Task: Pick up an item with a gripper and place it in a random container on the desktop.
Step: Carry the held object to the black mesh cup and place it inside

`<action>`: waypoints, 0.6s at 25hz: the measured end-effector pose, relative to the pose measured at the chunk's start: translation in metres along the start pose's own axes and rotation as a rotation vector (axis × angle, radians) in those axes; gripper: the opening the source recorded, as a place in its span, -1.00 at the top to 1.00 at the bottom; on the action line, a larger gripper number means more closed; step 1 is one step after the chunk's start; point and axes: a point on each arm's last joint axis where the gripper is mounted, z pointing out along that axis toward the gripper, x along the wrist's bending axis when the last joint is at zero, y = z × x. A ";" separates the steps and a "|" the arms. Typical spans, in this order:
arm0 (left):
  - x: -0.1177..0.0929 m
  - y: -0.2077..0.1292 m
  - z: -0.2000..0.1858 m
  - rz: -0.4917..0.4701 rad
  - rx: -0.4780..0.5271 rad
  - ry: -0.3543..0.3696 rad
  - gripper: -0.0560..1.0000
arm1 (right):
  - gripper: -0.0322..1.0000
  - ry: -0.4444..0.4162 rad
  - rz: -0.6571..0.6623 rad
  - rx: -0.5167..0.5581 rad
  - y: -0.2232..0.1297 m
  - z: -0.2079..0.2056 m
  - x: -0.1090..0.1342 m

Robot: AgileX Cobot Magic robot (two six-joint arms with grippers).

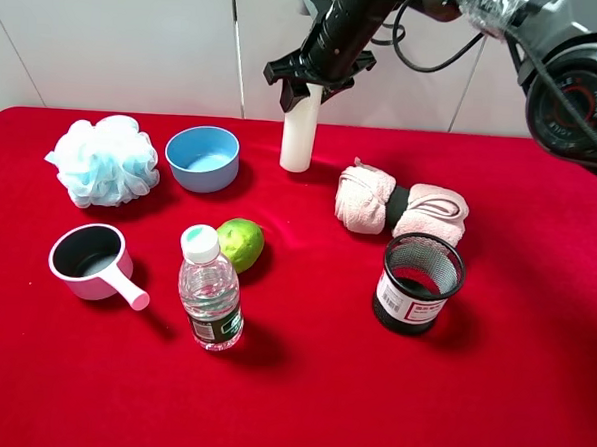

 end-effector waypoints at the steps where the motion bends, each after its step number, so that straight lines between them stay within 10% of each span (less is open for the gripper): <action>1: 0.000 0.000 0.000 0.000 0.000 0.000 -0.99 | 0.19 0.001 -0.001 0.002 0.001 -0.004 0.001; 15: 0.000 0.000 0.000 0.000 0.000 0.000 -0.99 | 0.19 0.010 -0.020 0.038 0.005 -0.050 0.008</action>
